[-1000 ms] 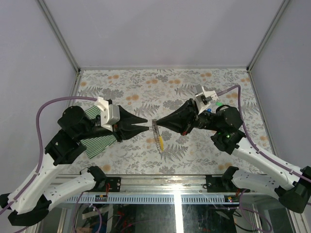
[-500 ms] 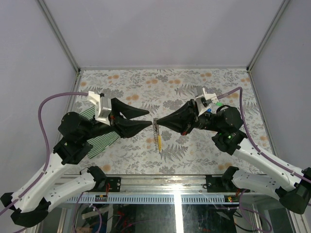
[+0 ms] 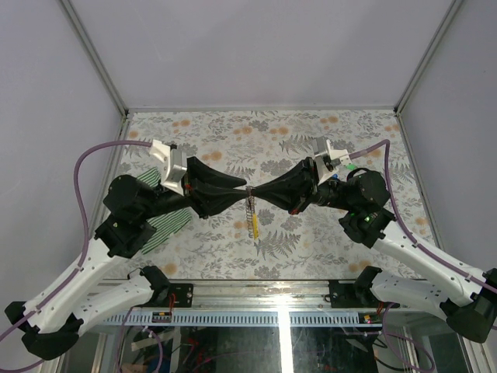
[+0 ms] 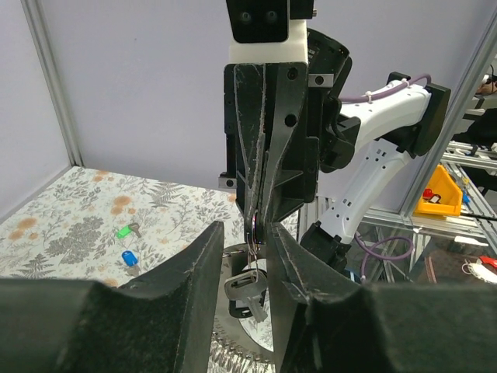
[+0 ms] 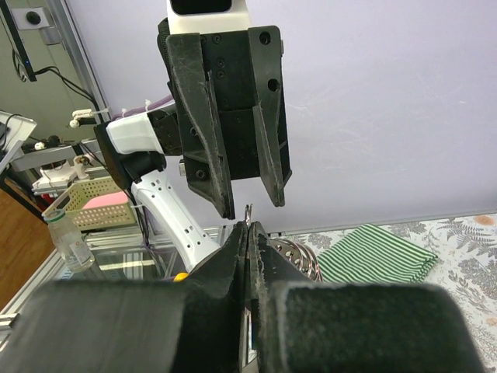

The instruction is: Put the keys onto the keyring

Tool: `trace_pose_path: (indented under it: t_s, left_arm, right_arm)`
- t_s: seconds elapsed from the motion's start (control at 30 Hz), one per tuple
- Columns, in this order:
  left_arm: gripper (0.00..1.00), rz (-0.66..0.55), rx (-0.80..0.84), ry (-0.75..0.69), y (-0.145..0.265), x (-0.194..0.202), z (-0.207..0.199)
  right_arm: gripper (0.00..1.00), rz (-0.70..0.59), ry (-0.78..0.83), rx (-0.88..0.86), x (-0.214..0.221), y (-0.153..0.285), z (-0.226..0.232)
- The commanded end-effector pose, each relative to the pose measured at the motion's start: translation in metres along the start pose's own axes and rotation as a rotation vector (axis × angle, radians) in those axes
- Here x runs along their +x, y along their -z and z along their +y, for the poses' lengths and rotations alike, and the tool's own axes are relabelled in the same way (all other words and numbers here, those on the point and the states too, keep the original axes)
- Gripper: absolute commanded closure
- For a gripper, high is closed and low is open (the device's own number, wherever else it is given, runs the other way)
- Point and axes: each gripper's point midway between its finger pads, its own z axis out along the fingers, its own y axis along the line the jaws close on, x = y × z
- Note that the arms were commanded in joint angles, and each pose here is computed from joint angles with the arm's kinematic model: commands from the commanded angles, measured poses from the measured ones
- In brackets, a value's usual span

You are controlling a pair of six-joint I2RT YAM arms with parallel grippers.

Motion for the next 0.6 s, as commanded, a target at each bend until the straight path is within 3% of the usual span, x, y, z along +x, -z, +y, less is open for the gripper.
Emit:
trace_pose_path:
  t_s: [0.0,0.33,0.47,0.57]
  left_arm:
    - [0.71,-0.041,0.033,-0.021,-0.002,-0.009,-0.005]
    - [0.71,-0.03,0.031,-0.015,-0.002,-0.005,-0.004]
    - [0.83,-0.016,0.033,-0.004,-0.005,-0.001,-0.001]
    - [0.85,-0.006,0.043,0.001,-0.007,0.001,-0.002]
  right_arm:
    - [1.0,-0.142,0.12,-0.023,-0.054,-0.001,0.016]
    - [1.0,-0.161,0.129,-0.014,-0.058,0.001,0.017]
    - [1.0,-0.163,0.125,-0.016,-0.058,0.001,0.017]
    - [1.0,-0.16,0.121,-0.022,-0.057,0.0,0.017]
